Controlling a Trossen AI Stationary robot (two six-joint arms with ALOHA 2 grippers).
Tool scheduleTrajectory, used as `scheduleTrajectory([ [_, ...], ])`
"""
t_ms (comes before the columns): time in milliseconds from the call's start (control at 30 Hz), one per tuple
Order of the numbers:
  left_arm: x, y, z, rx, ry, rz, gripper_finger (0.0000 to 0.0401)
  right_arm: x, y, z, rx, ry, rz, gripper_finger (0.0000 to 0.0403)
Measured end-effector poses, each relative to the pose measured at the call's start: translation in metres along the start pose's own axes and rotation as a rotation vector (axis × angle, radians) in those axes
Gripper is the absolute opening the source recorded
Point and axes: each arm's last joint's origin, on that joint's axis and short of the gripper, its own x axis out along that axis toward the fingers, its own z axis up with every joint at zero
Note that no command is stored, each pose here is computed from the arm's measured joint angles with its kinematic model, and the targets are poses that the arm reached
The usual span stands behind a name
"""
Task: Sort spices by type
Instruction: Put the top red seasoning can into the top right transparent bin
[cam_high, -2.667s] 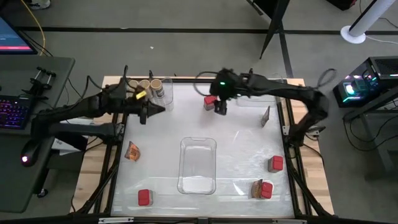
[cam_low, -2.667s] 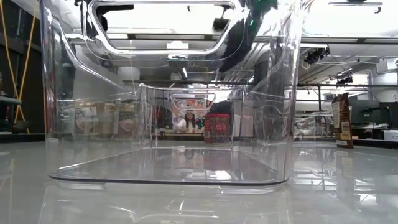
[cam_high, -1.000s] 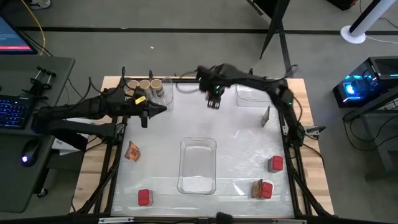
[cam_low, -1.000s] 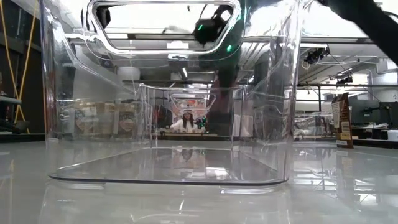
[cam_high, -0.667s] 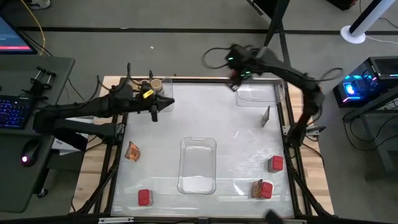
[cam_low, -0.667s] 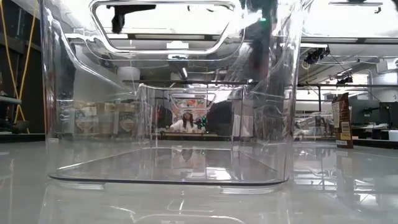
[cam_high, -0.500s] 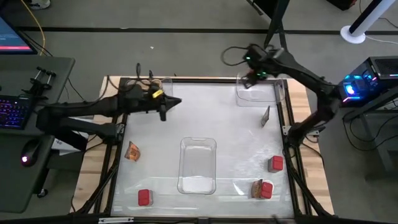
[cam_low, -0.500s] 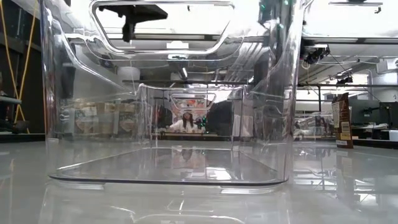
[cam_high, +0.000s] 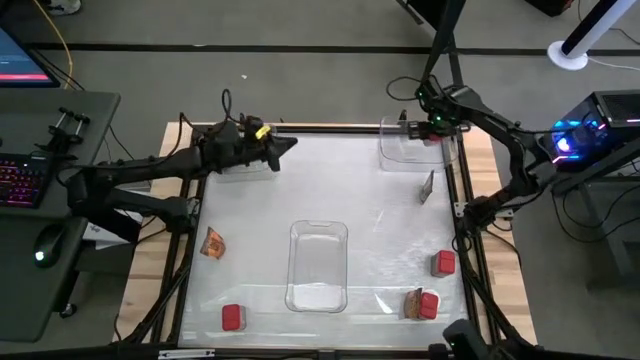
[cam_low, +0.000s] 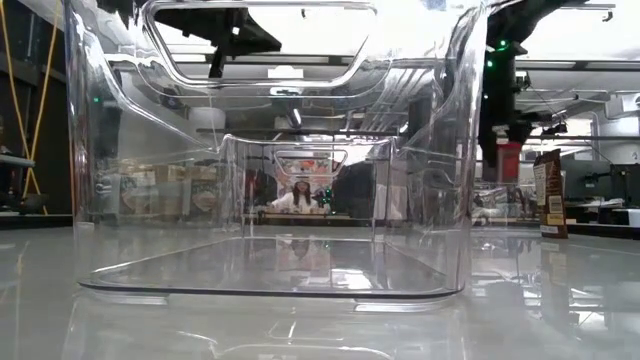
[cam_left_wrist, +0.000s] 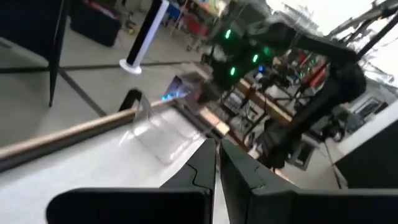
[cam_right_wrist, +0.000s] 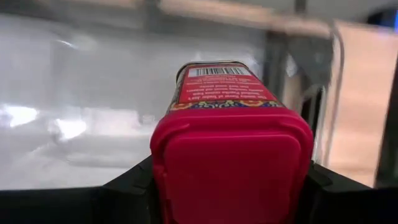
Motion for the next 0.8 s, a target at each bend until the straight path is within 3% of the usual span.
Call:
scheduleTrajectory([
  [400,-0.005,0.005,0.053,0.296,-0.127,0.054,0.0010,0.024,0.008,-0.005,0.288,-0.048,-0.031,0.0199],
  [667,-0.012,0.020,0.073,0.449,-0.049,0.125,0.0010,0.053,0.022,-0.003,0.306,0.023,-0.071,0.0199],
  [800,-0.015,0.029,0.074,0.467,0.002,0.173,0.0010,0.056,0.038,-0.002,0.294,0.004,-0.012,0.0199],
])
